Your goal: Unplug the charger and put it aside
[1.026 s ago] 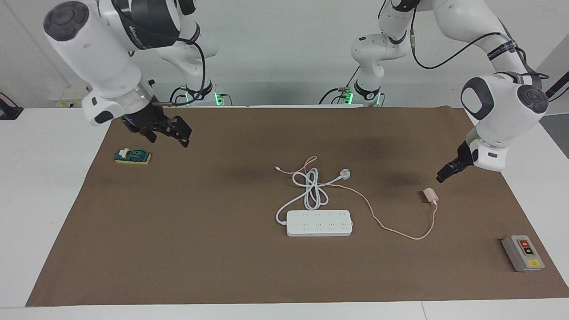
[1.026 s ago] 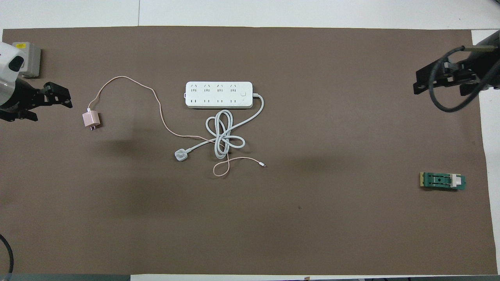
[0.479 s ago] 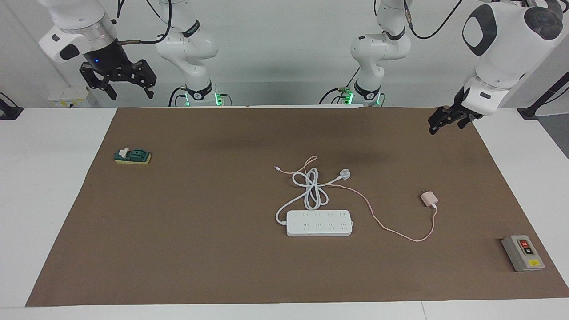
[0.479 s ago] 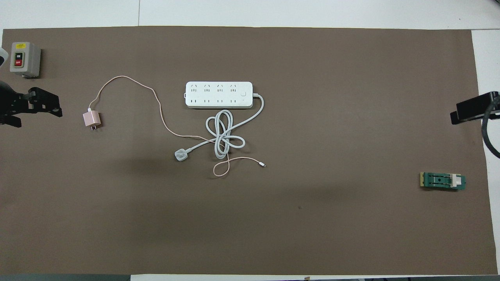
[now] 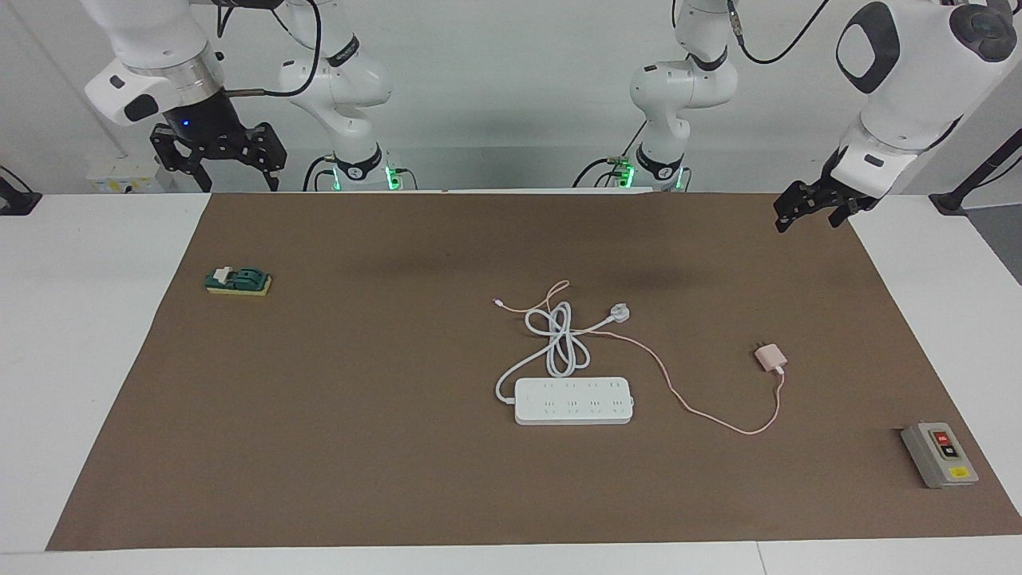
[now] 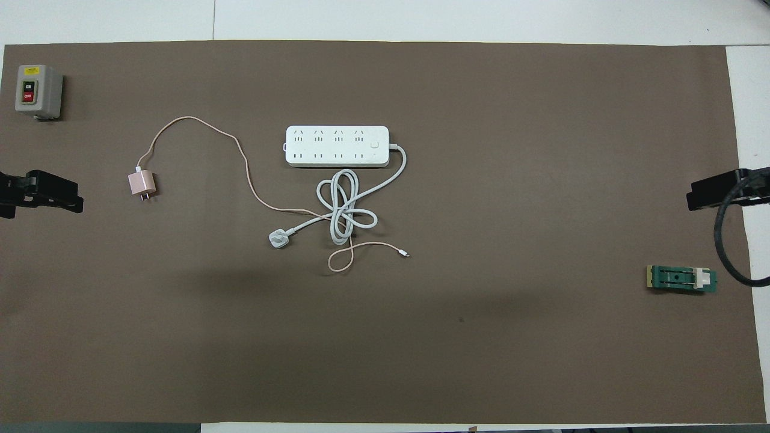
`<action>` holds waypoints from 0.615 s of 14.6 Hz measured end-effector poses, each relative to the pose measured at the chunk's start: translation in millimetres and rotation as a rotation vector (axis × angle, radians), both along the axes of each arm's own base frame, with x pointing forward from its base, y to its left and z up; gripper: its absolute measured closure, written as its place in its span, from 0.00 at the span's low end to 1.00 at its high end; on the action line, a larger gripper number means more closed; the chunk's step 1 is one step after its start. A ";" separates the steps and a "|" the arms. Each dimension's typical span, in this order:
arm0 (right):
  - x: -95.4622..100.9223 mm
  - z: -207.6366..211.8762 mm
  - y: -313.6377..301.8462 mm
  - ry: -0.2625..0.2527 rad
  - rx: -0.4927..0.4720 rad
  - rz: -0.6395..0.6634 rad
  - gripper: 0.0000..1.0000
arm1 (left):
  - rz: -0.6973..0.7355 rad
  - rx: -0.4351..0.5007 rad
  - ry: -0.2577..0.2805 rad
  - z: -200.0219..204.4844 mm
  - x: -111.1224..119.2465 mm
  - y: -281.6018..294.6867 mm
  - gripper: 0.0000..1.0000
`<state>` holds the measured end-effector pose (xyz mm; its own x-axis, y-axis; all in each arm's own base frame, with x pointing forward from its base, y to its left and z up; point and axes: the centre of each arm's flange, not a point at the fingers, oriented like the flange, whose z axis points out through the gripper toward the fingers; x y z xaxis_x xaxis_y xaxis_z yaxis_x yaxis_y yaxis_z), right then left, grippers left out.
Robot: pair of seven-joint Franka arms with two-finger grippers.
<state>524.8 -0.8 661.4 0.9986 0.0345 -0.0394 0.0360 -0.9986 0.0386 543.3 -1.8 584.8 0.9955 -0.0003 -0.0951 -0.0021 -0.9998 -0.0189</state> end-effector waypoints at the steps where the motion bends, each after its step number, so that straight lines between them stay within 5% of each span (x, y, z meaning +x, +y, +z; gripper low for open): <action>1: -0.5 0.7 0.2 -0.001 0.000 0.000 0.00 | -0.009 0.000 0.000 0.0 -0.1 -4.7 0.00; 9: -2.7 -2.8 2.4 0.007 0.000 0.004 0.00 | -0.016 -0.022 -0.030 11.4 2.1 -11.7 0.00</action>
